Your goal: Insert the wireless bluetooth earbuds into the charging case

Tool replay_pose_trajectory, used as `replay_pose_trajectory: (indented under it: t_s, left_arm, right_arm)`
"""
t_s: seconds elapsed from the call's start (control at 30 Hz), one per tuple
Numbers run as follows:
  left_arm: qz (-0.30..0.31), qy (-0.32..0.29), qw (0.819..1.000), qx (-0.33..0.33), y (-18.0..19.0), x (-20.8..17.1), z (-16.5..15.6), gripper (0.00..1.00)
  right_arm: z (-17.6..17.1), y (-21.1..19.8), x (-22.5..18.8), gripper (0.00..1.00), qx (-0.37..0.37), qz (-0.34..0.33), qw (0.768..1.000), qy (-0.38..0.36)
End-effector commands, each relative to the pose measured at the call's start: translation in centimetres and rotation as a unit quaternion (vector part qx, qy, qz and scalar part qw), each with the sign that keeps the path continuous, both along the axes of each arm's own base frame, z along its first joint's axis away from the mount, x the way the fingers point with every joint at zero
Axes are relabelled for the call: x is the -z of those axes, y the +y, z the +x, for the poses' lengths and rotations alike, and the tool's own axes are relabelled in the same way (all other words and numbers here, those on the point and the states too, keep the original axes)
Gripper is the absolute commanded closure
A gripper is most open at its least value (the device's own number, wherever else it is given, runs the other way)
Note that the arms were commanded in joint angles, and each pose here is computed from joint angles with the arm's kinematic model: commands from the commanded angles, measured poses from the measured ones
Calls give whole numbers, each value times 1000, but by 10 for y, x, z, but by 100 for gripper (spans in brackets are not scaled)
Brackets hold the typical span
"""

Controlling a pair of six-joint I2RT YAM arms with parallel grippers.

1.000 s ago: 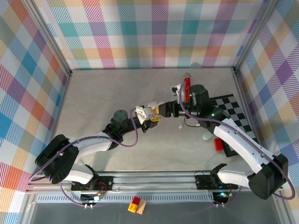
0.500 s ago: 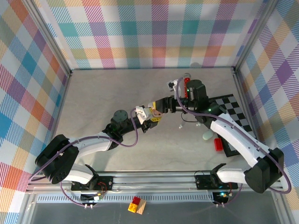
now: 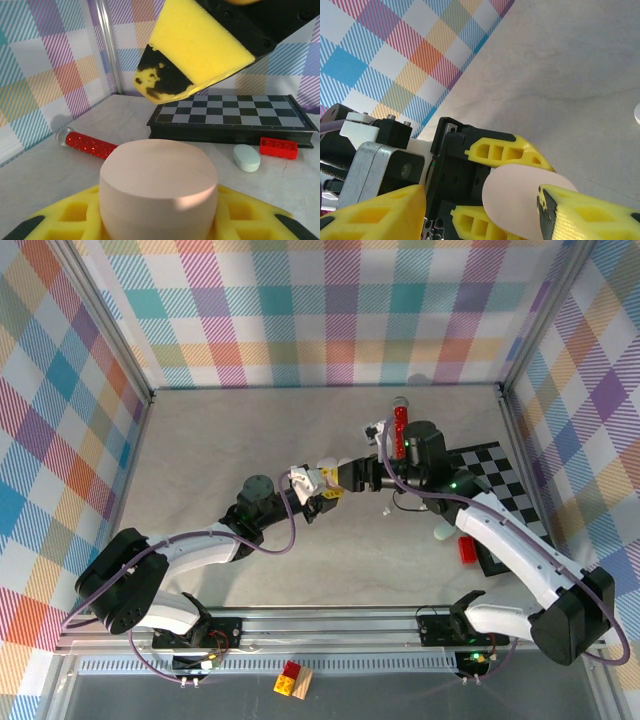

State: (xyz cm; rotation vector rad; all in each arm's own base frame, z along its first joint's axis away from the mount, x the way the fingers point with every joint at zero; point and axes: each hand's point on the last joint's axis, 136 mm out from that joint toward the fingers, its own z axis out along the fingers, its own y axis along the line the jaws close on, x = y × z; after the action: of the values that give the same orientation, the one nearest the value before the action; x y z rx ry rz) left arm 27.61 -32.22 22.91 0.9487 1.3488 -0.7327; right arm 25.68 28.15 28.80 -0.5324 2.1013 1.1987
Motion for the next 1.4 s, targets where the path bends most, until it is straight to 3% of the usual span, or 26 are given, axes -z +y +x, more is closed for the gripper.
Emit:
replay_pose_trajectory:
  t_s: [0.0, 0.37, 0.63, 0.77, 1.07, 1.2, 1.3, 1.37]
  left_arm:
    - [-44, -31, 998, 9, -4, -37, -6, 66]
    - [-90, -41, 995, 15, -4, -60, -8, 66]
    - [-91, -40, 995, 16, -6, -61, -7, 66]
    - [-91, -40, 995, 16, -6, -61, -7, 66]
    - [-85, -37, 996, 17, -6, -58, -7, 66]
    - [-82, -36, 996, 12, -4, -55, -7, 65]
    - [-70, -36, 997, 4, -2, -52, -6, 61]
    - [-58, -31, 998, 2, -1, -47, -6, 50]
  right_arm:
    - [5, -9, -12, 40, 31, 43, 999, 3]
    - [14, -9, 6, 29, 40, 151, 983, 100]
    - [14, 7, 15, 30, 0, 197, 969, 150]
    - [15, 8, 15, 37, 0, 201, 967, 154]
    - [17, 8, 16, 71, 3, 205, 966, 157]
    - [18, 7, 18, 80, 8, 201, 967, 155]
    - [21, 5, 20, 85, 19, 196, 969, 151]
    - [22, 3, 23, 86, 29, 191, 970, 150]
